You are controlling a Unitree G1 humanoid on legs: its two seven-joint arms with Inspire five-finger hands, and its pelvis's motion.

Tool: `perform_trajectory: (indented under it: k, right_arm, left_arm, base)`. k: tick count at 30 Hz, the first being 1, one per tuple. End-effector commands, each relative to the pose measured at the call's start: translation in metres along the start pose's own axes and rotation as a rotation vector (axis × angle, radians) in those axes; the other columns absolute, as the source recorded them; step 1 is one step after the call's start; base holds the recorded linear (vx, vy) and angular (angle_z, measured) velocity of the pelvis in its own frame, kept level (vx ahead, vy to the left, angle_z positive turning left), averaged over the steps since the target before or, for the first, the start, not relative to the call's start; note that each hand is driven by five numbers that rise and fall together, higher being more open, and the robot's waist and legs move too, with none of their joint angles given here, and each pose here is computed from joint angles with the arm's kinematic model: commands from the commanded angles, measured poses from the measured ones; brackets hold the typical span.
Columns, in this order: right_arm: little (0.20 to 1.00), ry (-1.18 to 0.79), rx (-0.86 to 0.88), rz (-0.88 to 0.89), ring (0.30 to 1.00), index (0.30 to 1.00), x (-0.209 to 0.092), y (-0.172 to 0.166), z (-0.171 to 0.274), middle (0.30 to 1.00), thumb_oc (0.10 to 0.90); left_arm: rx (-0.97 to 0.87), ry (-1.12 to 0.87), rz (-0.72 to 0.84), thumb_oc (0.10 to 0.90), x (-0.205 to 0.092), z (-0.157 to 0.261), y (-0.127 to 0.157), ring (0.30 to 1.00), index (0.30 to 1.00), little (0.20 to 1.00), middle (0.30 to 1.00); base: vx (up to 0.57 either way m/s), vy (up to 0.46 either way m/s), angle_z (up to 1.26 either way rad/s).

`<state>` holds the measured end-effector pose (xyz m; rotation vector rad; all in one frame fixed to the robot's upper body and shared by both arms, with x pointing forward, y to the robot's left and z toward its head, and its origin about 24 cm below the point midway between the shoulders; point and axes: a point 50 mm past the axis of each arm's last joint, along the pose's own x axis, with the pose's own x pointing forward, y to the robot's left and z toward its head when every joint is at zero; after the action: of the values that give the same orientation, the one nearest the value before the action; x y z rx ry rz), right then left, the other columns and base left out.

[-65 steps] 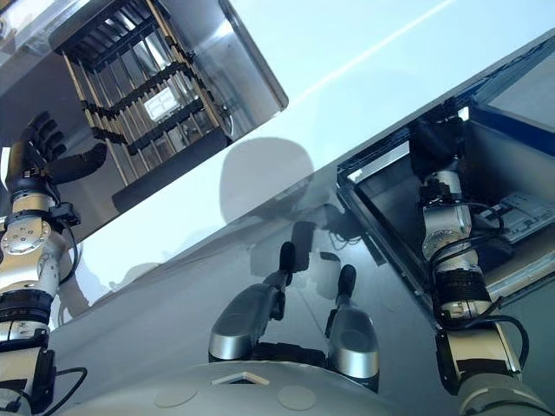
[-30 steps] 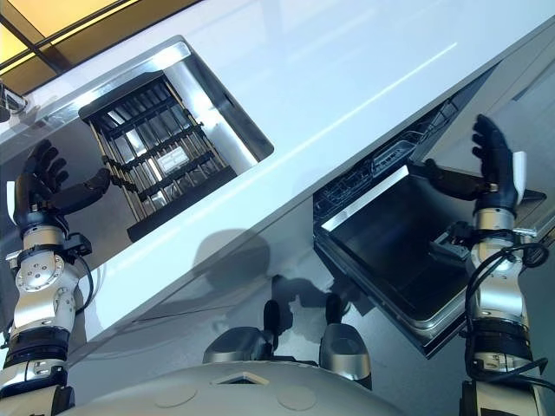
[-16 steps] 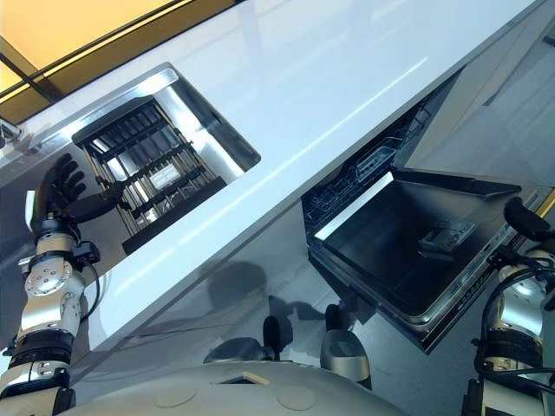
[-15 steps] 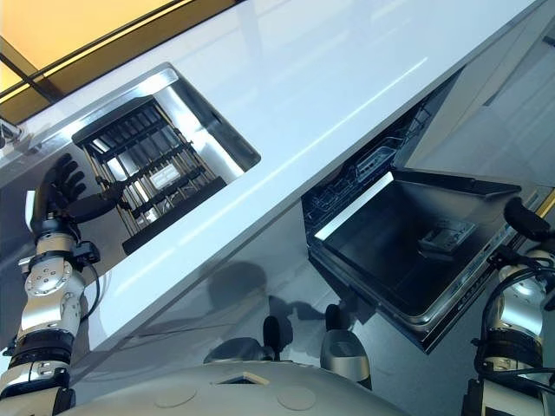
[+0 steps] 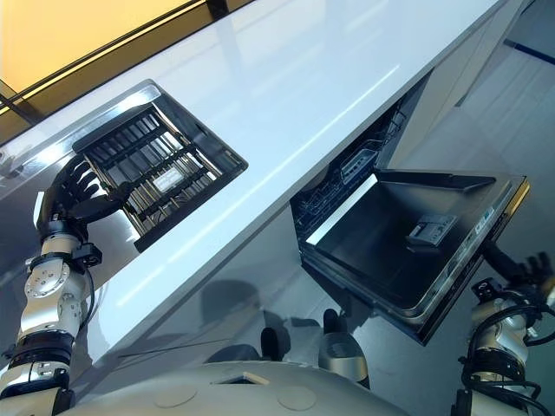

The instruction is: Pick up plates and place into dishwasher.

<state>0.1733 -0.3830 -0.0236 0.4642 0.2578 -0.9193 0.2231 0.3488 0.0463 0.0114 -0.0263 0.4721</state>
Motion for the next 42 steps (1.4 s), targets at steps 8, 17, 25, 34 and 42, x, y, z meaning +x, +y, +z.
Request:
perform_trajectory:
  k: [8,17,25,34,42]
  right_arm:
    - [0.9,-0.184,0.582,0.354,0.9,0.9,0.022,0.073,0.057,0.9,0.8]
    - [0.9,-0.176,0.693,0.297,0.9,0.9,0.025,0.089,0.053,0.9,0.8]
    - [0.9,-0.184,0.694,0.391,0.9,0.9,0.016,0.123,0.06,0.9,0.8]
    - [0.9,0.068,0.386,1.636,0.9,0.9,-0.077,0.216,0.034,0.9,0.8]
    - [0.9,0.023,0.405,2.505,0.9,0.9,-0.245,0.289,0.072,0.9,0.8]
  left_arm:
    - [-0.271,-0.573,-0.078,0.8,0.045,0.122,-0.04,0.9,0.9,0.9,0.9]
    - [-0.336,-0.727,-0.169,0.8,0.033,0.153,-0.071,0.9,0.9,0.9,0.9]
    - [-0.348,-0.733,-0.154,0.8,0.026,0.152,-0.075,0.9,0.9,0.9,0.9]
    - [-0.319,-0.726,-0.162,0.8,0.018,0.141,-0.064,0.9,0.9,0.9,0.9]
    - [-0.306,-0.715,-0.183,0.8,0.025,0.147,-0.076,0.9,0.9,0.9,0.9]
  base:
    - [-0.21,-0.105,-0.11]
    - [-0.01,-0.029,0.07]
    - [0.0,0.018,0.02]
    - [0.01,0.015,-0.08]
    - [0.0,0.017,-0.33]
